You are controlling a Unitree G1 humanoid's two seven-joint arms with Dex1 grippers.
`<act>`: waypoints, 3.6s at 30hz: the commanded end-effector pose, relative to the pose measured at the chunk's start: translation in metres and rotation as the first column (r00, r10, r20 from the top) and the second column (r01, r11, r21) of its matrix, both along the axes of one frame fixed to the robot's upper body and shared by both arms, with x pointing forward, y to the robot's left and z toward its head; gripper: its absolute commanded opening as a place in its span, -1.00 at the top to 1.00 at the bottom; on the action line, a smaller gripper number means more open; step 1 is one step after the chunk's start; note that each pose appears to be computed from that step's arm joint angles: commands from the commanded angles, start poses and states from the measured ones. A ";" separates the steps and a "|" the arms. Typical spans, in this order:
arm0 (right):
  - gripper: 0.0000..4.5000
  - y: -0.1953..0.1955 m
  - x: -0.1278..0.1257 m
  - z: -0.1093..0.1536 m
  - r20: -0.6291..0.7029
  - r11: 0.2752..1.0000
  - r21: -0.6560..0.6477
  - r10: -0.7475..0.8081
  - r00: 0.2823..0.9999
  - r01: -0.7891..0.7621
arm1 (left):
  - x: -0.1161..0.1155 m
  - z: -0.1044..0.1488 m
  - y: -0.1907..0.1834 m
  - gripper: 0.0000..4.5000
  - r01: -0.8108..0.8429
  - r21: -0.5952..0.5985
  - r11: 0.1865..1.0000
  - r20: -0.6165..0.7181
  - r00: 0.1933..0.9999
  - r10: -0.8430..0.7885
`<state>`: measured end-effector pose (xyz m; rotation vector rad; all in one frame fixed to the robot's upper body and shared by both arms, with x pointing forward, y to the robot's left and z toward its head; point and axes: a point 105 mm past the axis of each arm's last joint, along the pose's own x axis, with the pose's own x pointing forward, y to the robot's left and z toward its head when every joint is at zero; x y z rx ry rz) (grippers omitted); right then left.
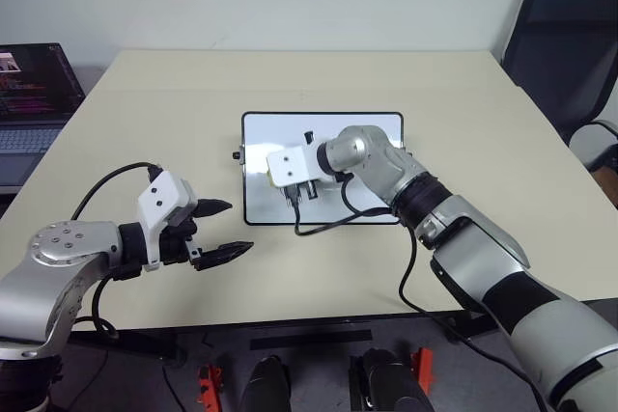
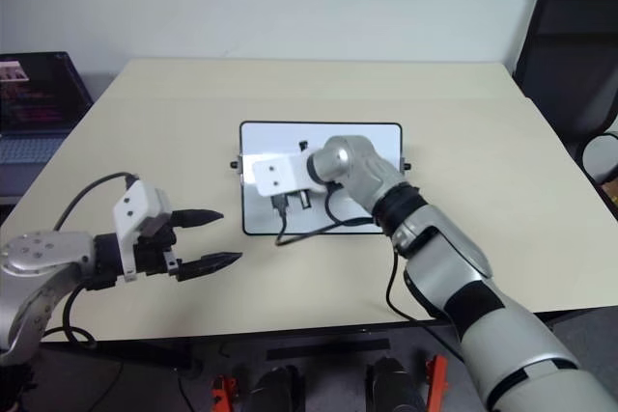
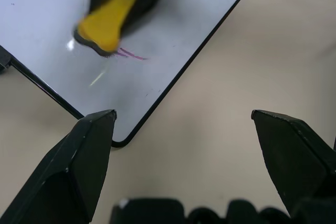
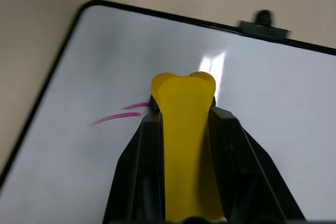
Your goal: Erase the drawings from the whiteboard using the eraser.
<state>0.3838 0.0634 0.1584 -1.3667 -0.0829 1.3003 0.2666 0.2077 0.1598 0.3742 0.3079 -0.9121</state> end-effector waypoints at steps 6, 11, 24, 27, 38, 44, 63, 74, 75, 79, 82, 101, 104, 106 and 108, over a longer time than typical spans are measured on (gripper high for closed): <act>0.63 0.003 0.023 0.018 0.158 0.991 0.093 -0.109 0.981 0.095 | 0.001 0.011 0.009 -1.00 -0.005 0.008 1.000 0.033 0.999 0.005; 0.63 -0.024 0.007 -0.038 0.094 0.981 -0.195 0.010 0.996 0.008 | 0.000 0.011 0.010 -1.00 -0.007 0.011 1.000 0.033 0.999 0.006; 0.63 -0.005 0.023 0.023 0.278 0.997 0.060 -0.065 0.958 0.050 | 0.000 0.012 0.007 -1.00 0.012 0.014 1.000 0.031 0.999 -0.012; 0.63 -0.010 0.034 0.045 0.298 0.984 0.144 -0.140 0.944 0.101 | 0.000 0.012 0.005 -1.00 0.018 0.014 1.000 0.032 0.999 -0.018; 0.64 -0.129 0.052 -0.003 0.087 0.932 0.024 -0.361 0.928 0.361 | 0.004 0.018 -0.008 -1.00 0.063 -0.003 0.998 0.050 0.997 -0.063; 0.64 -0.149 0.024 -0.027 -0.020 0.938 -0.035 -0.346 0.938 0.345 | 0.010 0.024 -0.018 -1.00 0.105 -0.011 0.994 0.063 0.993 -0.104; 0.70 -0.162 0.020 -0.026 -0.040 0.866 0.122 -0.484 0.874 0.485 | 0.023 0.037 -0.041 -1.00 0.200 -0.019 0.980 0.105 0.975 -0.197; 0.70 -0.145 -0.034 0.074 -0.182 0.654 0.592 -0.461 0.869 0.471 | 0.038 0.038 -0.029 -1.00 0.070 -0.050 0.996 0.173 0.983 -0.061; 0.70 -0.149 -0.038 0.077 -0.205 0.625 0.610 -0.469 0.859 0.487 | 0.038 0.037 -0.029 -1.00 0.071 -0.051 0.996 0.173 0.983 -0.061; 0.70 -0.188 -0.046 0.073 -0.320 0.421 0.655 -0.598 0.735 0.628 | 0.035 0.036 -0.039 -1.00 0.084 -0.090 0.992 0.190 0.980 -0.065; 0.70 -0.212 -0.050 0.057 -0.414 0.290 0.634 -0.656 0.631 0.717 | 0.033 0.036 -0.047 -1.00 0.107 -0.110 0.988 0.192 0.978 -0.085; 0.70 -0.266 -0.065 -0.026 -0.767 -0.098 0.331 -0.607 0.207 0.939 | 0.007 0.042 -0.143 -1.00 0.690 -0.050 0.722 0.106 0.723 -0.683; 0.70 -0.274 -0.060 -0.033 -0.783 -0.141 0.310 -0.599 0.168 0.940 | 0.014 0.040 -0.153 -1.00 0.716 -0.031 0.698 0.103 0.696 -0.710; 0.70 -0.276 -0.056 -0.034 -0.785 -0.148 0.309 -0.598 0.164 0.939 | 0.018 0.034 -0.155 -1.00 0.722 -0.012 0.692 0.090 0.690 -0.718; 0.70 -0.278 -0.052 -0.034 -0.783 -0.158 0.313 -0.600 0.160 0.936 | 0.022 0.031 -0.155 -1.00 0.725 0.010 0.689 0.086 0.686 -0.723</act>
